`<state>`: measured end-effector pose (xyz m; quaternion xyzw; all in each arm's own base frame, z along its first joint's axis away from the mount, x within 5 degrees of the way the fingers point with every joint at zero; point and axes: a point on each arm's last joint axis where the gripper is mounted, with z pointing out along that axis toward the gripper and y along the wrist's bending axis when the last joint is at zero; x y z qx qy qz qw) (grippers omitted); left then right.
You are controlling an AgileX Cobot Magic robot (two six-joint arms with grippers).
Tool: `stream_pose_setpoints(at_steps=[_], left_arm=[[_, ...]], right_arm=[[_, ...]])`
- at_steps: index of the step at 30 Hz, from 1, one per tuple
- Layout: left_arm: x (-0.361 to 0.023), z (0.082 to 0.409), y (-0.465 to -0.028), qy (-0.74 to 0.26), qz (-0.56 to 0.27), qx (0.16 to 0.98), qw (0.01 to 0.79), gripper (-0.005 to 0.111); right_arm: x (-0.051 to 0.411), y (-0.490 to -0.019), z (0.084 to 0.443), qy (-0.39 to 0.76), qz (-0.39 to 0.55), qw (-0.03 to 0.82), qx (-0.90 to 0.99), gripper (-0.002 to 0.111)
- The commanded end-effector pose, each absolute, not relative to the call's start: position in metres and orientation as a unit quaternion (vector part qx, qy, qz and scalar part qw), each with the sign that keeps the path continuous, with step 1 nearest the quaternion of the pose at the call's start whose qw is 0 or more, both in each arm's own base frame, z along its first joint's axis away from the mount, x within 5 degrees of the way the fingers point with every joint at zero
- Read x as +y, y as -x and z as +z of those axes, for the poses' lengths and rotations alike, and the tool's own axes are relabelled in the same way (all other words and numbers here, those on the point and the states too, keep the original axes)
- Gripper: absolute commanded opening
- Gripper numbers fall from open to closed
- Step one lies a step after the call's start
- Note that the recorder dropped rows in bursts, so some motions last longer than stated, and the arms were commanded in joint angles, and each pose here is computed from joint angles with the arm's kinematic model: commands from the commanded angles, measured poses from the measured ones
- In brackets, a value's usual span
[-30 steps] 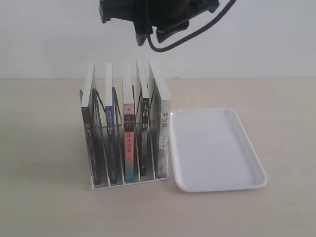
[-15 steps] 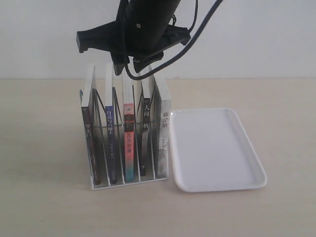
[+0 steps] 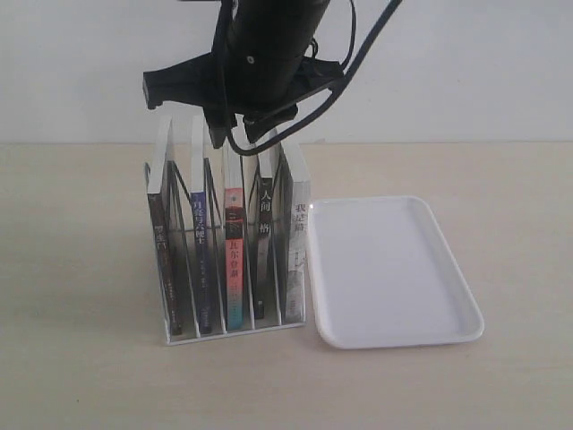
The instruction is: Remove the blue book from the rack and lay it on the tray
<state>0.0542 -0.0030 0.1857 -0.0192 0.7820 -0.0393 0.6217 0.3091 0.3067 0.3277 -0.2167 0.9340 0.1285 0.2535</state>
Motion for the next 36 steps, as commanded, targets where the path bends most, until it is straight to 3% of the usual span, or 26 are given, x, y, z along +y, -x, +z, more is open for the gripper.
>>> stream_pose_setpoints(at_steps=[1, 15, 18, 21, 36], left_arm=[[-0.003, 0.186, -0.054, 0.024, -0.041, 0.779, 0.625, 0.005], [-0.003, 0.186, -0.054, 0.024, -0.041, 0.779, 0.625, 0.005], [-0.003, 0.186, -0.054, 0.024, -0.041, 0.779, 0.625, 0.005], [-0.003, 0.186, -0.054, 0.024, -0.041, 0.779, 0.625, 0.005], [-0.003, 0.186, -0.054, 0.024, -0.041, 0.779, 0.625, 0.005]], right_arm=[[0.31, -0.316, 0.315, 0.216, 0.116, 0.249, 0.937, 0.036], [0.317, -0.325, 0.29, 0.213, 0.099, 0.235, 0.943, 0.036], [0.317, -0.324, 0.292, 0.205, 0.102, 0.237, 0.944, 0.024], [0.315, -0.322, 0.302, 0.204, 0.11, 0.251, 0.94, -0.001], [0.292, -0.306, 0.375, 0.178, 0.154, 0.355, 0.905, 0.0]])
